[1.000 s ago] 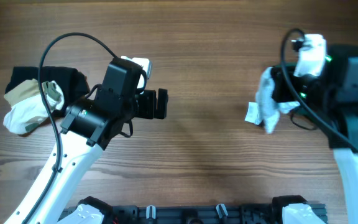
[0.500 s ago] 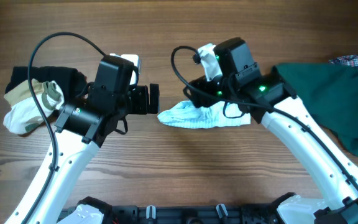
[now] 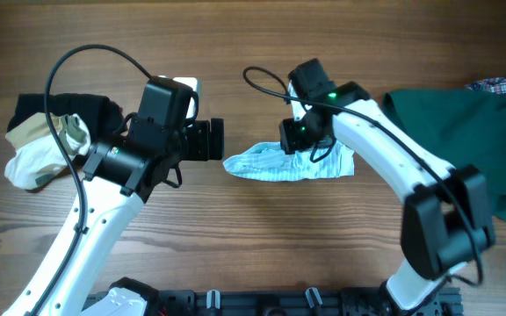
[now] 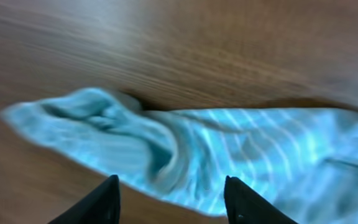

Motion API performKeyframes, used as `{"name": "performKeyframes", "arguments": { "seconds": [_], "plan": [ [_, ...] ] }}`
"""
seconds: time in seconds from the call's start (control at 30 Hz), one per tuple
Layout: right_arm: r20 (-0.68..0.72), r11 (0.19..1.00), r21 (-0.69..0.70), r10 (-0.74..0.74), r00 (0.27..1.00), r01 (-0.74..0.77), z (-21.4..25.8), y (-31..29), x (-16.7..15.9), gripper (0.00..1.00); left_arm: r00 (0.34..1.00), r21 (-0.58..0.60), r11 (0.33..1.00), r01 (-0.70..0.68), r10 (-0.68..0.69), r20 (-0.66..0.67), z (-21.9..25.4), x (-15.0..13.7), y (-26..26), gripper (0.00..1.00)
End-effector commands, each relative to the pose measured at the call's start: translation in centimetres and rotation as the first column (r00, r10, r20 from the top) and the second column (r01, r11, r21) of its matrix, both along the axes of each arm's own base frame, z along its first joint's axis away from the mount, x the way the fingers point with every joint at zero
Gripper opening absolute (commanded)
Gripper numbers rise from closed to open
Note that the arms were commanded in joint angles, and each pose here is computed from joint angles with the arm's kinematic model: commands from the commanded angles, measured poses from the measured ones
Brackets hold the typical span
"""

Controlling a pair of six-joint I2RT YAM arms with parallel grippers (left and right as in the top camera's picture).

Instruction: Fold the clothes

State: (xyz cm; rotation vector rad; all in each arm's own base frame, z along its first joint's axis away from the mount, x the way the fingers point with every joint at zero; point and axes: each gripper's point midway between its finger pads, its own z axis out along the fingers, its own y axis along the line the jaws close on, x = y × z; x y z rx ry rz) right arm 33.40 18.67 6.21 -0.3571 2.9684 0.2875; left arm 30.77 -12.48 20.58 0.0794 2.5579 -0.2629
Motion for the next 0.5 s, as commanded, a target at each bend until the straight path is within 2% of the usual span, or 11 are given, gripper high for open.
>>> {"name": "performKeyframes", "arguments": {
  "seconds": [0.0, 0.07, 0.13, 0.2, 0.27, 0.33, 0.47],
  "plan": [
    [-0.041, 0.999, -0.033, 0.017, 0.999, -0.018, -2.7, -0.1, 0.0, 0.52, 1.0, 0.021, 1.0, 0.004, -0.005, 0.007, 0.3, 0.1, 0.3, 0.96],
    [-0.05, 0.999, -0.033, 0.022, 0.999, -0.024, -3.5, 0.0, 0.1, 0.43, 1.0, 0.019, 1.0, 0.005, -0.005, 0.011, 0.4, 0.2, 0.3, 0.97],
    [-0.06, 0.999, -0.011, 0.047, 0.997, -0.048, -3.6, 0.5, -0.2, 0.2, 1.0, 0.016, 1.0, 0.004, -0.005, 0.02, 0.5, 0.3, 0.2, 0.99],
    [-0.037, 0.998, 0.0, 0.067, 0.997, -0.067, -3.5, 0.7, 0.3, 0.05, 1.0, 0.013, 1.0, 0.004, -0.004, 0.028, 0.6, 0.5, 0.2, 0.99],
    [0.002, 0.995, 0.013, 0.103, 0.995, -0.103, -3.1, 1.2, 1.0, 0.04, 0.999, 0.011, 1.0, 0.004, -0.005, 0.032, 0.7, 0.6, 0.1, 1.0],
    [0.073, 0.976, 0.078, 0.196, 0.978, -0.202, -1.9, 2.8, 2.0, 0.04, 0.999, 0.007, 1.0, 0.004, -0.004, 0.041, 0.8, 0.8, 0.1, 0.99],
    [0.277, 0.933, 0.176, 0.26, 0.925, -0.315, 1.7, 5.8, 4.9, 0.04, 0.999, 0.002, 1.0, 0.004, -0.004, 0.054, 1.1, 1.0, 0.0, 1.0]
  ]
}}
